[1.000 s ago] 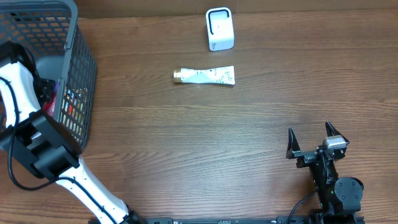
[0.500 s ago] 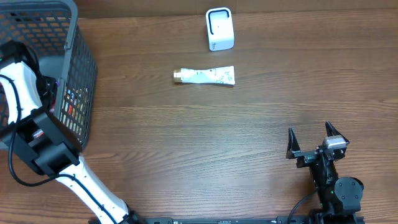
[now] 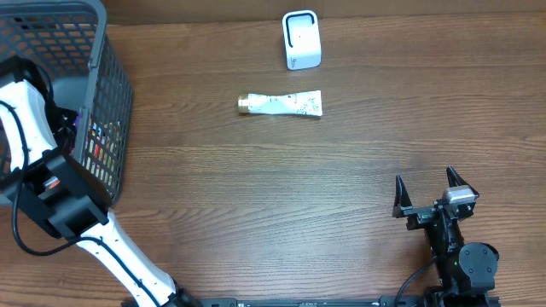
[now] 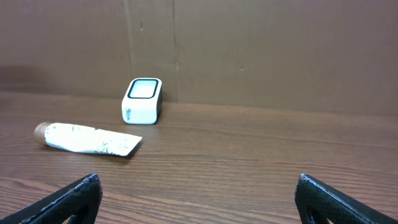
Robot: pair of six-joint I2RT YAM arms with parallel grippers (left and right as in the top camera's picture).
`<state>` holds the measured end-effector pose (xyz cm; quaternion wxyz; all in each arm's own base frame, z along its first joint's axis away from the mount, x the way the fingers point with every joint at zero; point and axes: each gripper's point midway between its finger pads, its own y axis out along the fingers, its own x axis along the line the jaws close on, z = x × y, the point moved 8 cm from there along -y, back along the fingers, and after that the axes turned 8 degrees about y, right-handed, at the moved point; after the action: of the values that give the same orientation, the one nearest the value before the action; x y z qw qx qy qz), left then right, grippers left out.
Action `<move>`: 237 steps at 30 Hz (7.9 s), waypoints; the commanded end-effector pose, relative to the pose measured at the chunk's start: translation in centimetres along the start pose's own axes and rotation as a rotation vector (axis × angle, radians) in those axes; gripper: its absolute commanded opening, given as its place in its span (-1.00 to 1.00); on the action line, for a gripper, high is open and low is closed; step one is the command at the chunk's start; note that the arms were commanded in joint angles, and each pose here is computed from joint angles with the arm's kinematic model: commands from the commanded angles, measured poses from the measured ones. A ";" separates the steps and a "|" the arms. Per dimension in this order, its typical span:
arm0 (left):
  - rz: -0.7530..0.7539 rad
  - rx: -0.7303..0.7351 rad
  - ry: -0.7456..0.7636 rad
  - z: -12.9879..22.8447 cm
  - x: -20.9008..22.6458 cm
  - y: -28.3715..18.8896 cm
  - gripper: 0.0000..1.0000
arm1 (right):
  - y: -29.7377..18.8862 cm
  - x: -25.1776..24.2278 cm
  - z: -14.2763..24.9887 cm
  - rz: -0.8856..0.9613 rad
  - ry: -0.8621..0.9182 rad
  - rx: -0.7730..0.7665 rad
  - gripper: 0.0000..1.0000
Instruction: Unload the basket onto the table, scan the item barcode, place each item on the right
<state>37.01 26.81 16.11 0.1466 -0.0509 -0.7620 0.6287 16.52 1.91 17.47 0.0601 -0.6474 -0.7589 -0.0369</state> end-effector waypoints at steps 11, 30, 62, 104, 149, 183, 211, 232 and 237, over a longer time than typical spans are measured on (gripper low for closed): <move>0.271 -0.447 0.055 -1.2 6.2 -21.3 0.16 | 0.0 0.1 0.2 -0.010 -0.004 -0.004 1.00; 0.056 -0.083 0.087 -1.8 -0.7 -5.4 1.00 | 0.0 0.1 0.2 -0.010 -0.004 -0.004 1.00; -0.127 0.145 0.157 1.3 -1.8 7.2 -0.91 | 0.0 0.1 0.2 -0.010 -0.004 -0.004 1.00; 0.719 -0.622 0.220 10.8 13.0 -35.2 0.04 | 0.0 0.1 0.2 -0.010 -0.004 -0.004 1.00; 1.032 -0.080 0.697 5.9 4.5 -24.6 -0.92 | 0.0 0.1 0.2 -0.010 -0.004 -0.004 1.00; 0.855 -0.170 0.603 2.4 8.0 -22.6 -0.92 | 0.0 0.1 0.2 -0.010 -0.004 -0.004 1.00; 0.325 -0.137 0.401 -2.4 9.1 -13.6 0.99 | 0.0 0.1 0.2 -0.010 -0.004 -0.004 1.00; 0.240 0.216 0.543 0.0 2.8 -3.9 1.00 | 0.0 0.1 0.2 -0.010 -0.004 -0.004 1.00; 0.235 0.219 0.552 0.2 2.7 -3.8 0.99 | 0.0 0.1 0.2 -0.010 -0.004 -0.004 1.00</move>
<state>34.97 26.51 20.17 0.2705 -0.2872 -0.6127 0.6847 16.52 1.90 17.47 0.0602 -0.6477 -0.7586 -0.0371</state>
